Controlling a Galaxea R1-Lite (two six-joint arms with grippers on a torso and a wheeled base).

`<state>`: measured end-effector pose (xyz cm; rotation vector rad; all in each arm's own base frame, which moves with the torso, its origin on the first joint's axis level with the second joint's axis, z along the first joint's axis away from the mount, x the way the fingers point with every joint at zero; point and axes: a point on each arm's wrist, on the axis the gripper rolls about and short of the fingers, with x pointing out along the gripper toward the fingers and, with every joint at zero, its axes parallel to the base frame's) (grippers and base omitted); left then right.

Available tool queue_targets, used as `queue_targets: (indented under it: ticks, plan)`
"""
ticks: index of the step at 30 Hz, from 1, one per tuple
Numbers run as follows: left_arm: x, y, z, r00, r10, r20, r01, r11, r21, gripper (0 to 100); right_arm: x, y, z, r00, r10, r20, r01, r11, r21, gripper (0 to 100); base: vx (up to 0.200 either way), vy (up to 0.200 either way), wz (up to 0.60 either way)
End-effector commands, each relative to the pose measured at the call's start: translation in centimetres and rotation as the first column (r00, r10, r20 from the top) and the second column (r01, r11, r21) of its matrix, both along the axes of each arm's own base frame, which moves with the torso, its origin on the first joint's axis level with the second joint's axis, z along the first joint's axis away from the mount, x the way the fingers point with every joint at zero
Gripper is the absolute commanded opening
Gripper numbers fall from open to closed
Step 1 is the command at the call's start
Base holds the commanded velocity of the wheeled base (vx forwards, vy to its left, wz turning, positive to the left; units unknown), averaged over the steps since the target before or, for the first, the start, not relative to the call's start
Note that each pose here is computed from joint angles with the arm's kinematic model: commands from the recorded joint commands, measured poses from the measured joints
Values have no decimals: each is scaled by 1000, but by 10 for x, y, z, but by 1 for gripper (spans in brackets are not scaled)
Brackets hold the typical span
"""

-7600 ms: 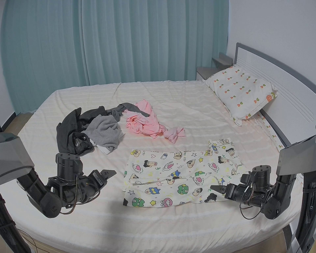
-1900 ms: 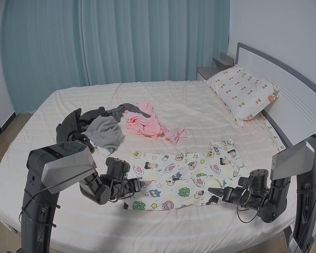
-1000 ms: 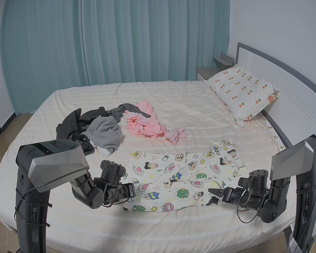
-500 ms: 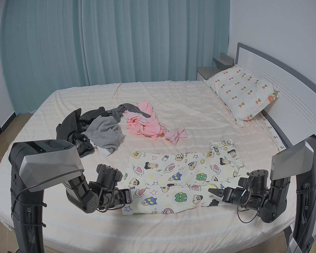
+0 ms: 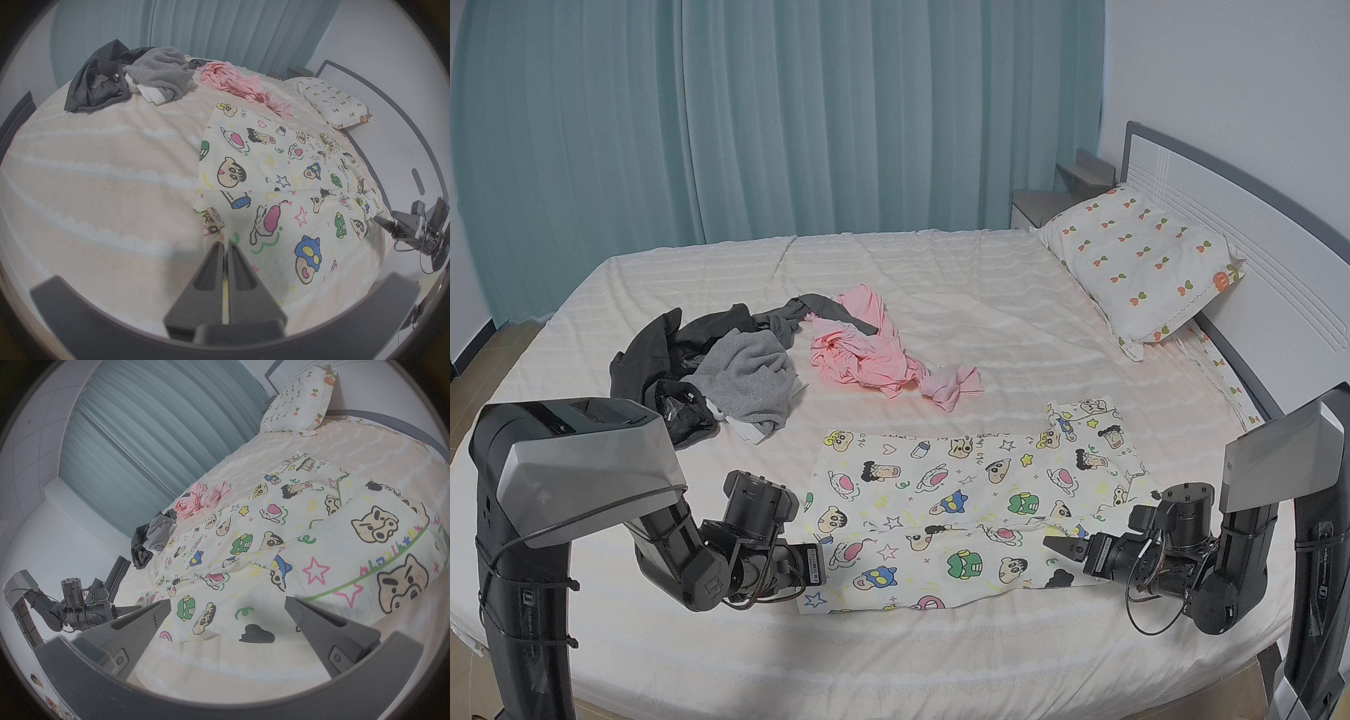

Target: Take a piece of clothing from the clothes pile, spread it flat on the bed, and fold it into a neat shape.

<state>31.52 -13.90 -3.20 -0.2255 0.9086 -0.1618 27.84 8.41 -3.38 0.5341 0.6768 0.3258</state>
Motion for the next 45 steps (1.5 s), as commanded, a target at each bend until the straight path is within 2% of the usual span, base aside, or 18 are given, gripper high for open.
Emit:
queue_targets:
  ticks: [1,9,10,14,19,22,27,30,31,32,35,45]
  plan:
    - [3,1,-1,1000,7,3,-7,1000,-2,0,1,0,1,1000,-1,4,1,1000,1,100,0,0,0]
    - [9,-1,-12,1000,21,-1,-21,1000,11,0,1,-1,2,1000,-2,7,2,1000,2,100,0,0,0]
    - [10,-2,-14,1000,26,1,-26,1000,16,100,1,-1,2,1000,-4,7,4,1000,2,100,0,0,0]
    - [12,0,-17,998,55,2,-55,998,30,100,3,-3,4,1000,-12,18,11,1000,5,100,0,0,0]
    - [11,5,-10,994,108,-2,-108,994,-11,100,2,-3,15,999,-13,50,13,1000,14,100,0,0,0]
    - [2,8,14,989,145,9,-144,986,-80,100,2,-3,21,998,-12,68,11,1000,20,100,0,0,0]
    - [-18,15,44,984,174,23,-169,974,-148,100,6,-11,23,996,-40,79,39,999,24,100,0,0,0]
    - [-26,17,54,981,192,11,-186,963,-196,100,7,-14,23,996,-46,79,44,999,26,100,0,0,0]
    - [-31,18,61,978,210,-2,-204,949,-242,100,7,-14,22,996,-47,77,45,999,26,100,0,0,0]
    - [-34,18,64,976,216,-4,-210,944,-254,100,7,-14,22,996,-49,76,47,999,25,100,0,0,0]
    - [-38,19,65,977,215,-8,-210,944,-256,100,7,-14,22,996,-47,74,45,999,25,100,0,0,0]
    - [-45,8,65,985,175,-11,-172,952,-253,100,6,-14,21,997,-46,68,44,999,24,100,0,-200,0]
